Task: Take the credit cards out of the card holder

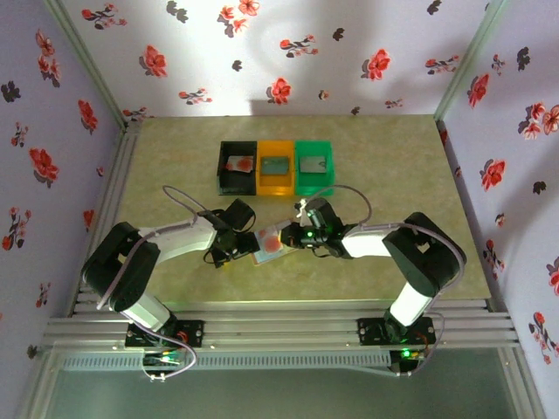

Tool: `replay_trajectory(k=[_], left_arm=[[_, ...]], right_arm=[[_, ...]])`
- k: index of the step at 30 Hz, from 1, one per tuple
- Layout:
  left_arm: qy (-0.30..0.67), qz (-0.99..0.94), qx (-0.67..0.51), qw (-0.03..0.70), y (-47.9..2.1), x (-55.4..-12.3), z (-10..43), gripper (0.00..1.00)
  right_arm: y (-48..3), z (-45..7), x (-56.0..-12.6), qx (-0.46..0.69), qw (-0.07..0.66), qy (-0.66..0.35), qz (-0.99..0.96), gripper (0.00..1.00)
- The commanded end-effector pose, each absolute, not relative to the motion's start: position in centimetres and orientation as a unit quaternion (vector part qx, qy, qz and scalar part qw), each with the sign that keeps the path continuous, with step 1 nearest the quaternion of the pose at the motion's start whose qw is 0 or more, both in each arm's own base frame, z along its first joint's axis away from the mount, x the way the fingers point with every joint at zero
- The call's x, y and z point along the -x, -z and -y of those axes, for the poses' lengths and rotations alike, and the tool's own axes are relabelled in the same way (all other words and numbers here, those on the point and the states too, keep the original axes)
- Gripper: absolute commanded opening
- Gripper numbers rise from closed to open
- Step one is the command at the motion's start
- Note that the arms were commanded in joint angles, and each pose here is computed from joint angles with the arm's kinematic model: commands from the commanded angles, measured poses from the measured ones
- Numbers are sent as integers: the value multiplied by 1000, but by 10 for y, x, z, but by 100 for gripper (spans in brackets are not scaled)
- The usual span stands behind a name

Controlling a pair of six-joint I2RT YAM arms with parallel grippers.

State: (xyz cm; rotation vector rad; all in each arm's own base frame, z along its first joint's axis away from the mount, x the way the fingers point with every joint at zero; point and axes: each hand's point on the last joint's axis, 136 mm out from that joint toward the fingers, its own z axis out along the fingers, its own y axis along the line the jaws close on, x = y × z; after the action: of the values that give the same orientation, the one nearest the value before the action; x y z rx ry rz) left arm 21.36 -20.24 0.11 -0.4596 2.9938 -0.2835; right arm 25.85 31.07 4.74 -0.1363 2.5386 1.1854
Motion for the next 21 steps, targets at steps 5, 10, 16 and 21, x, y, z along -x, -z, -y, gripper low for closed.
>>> replay_trajectory(k=[5, 10, 16, 21], left_arm=[[250, -964, 81, -46, 67, -177, 277, 84], [265, -961, 76, -33, 52, -185, 275, 85], [282, -957, 64, 1, 15, -202, 267, 85], [307, -949, 53, 42, -24, -215, 262, 86]], right_arm=[[-67, -286, -268, 35, 200, -415, -887, 0], [-74, -285, -264, 44, 200, -418, -885, 0], [-84, -280, -262, 53, 209, -415, -884, 0], [-98, -281, -262, 56, 216, -422, -878, 0]])
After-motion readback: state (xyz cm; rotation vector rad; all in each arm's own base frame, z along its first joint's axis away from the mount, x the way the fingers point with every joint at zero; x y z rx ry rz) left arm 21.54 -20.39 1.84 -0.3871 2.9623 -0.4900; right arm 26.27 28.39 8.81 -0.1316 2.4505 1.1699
